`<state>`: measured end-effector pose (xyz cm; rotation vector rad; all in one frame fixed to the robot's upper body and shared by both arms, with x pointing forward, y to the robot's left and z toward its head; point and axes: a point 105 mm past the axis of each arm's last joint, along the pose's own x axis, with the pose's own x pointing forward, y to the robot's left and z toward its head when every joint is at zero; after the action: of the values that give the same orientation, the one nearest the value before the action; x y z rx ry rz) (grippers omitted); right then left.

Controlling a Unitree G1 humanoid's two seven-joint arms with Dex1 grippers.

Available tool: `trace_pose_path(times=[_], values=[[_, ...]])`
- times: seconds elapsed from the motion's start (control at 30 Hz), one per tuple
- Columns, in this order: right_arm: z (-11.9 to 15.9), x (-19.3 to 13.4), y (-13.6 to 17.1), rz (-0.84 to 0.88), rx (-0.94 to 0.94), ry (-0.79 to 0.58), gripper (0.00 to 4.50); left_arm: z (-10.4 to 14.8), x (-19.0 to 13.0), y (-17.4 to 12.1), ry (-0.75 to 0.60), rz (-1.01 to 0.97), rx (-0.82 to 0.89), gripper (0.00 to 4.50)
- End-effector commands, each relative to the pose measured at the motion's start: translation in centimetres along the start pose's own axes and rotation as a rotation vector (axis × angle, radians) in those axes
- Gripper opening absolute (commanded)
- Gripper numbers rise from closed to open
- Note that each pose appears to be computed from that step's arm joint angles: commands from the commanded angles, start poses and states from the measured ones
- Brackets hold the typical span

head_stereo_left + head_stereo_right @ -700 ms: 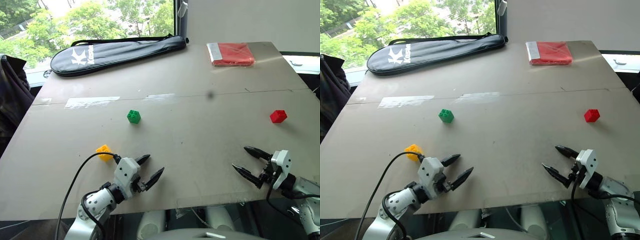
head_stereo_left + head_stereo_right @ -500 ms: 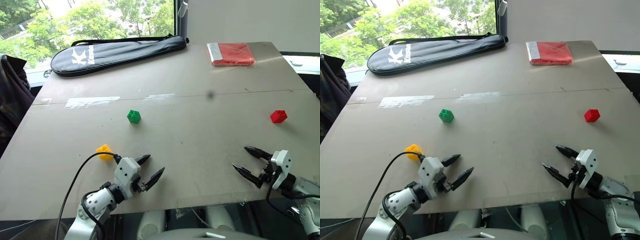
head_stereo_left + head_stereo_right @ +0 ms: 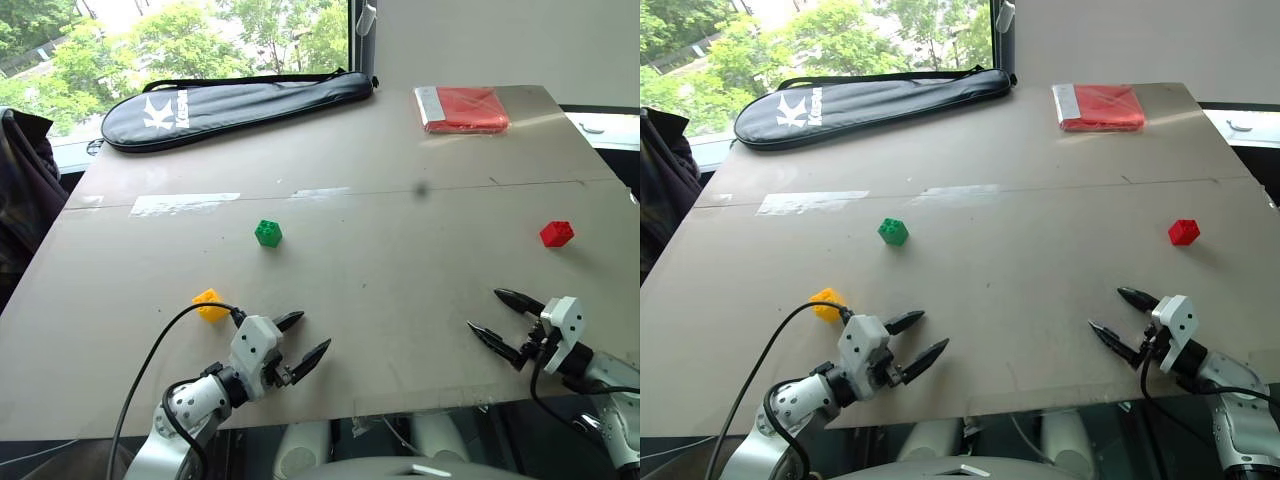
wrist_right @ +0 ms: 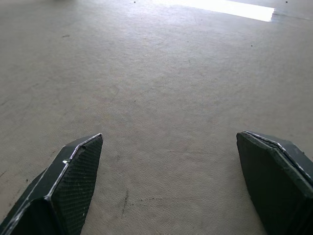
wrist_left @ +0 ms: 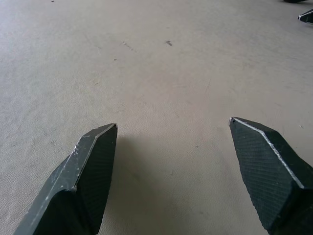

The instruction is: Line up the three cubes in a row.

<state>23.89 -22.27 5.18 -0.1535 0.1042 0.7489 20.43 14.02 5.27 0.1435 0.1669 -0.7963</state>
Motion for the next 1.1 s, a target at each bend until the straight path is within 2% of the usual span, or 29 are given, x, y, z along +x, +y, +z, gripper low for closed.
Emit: trace_pose_path(times=[0.03,0.27,0.33,0.37,0.4,0.47,0.57,0.7,0.8,0.9,1.1], values=[[-1.0,-0.9,-0.7,-0.035,0.030,0.049,4.50,0.4,0.1,-0.3,-0.015,-0.020,0.011,3.71],[-0.6,-1.3,-1.1,-0.085,0.035,0.015,4.50,0.8,0.1,-0.3,-0.051,-0.036,-0.033,3.71],[-0.3,-1.6,-1.5,-0.116,0.040,-0.001,4.50,1.4,0.0,0.0,-0.079,-0.029,-0.033,4.22],[-0.2,-1.7,-1.7,-0.132,0.043,-0.008,4.50,1.5,0.1,0.3,-0.077,-0.011,-0.017,4.27],[0.0,-2.0,-2.0,-0.159,0.042,-0.022,4.50,1.4,0.2,0.6,-0.066,0.007,0.012,4.44],[0.6,-2.5,-3.0,-0.234,0.042,-0.057,4.50,1.3,0.3,0.7,-0.052,0.006,0.046,4.44],[0.8,-3.3,-5.1,-0.392,0.004,-0.039,4.50,1.8,0.5,1.0,-0.049,-0.027,0.097,4.44],[1.9,-3.8,-9.1,-0.600,0.057,-0.049,4.50,6.2,1.6,0.7,-0.128,-0.216,0.111,4.44],[2.6,-3.2,-11.6,-0.676,0.095,-0.046,4.50,8.3,2.9,-0.1,-0.128,-0.312,0.142,4.44],[3.0,-2.6,-13.5,-0.691,0.138,-0.047,4.50,10.2,3.7,-0.7,-0.128,-0.389,0.187,4.44],[4.0,-1.9,-16.8,-0.730,0.151,-0.045,4.50,12.7,4.8,-0.5,-0.130,-0.422,0.260,4.44]])
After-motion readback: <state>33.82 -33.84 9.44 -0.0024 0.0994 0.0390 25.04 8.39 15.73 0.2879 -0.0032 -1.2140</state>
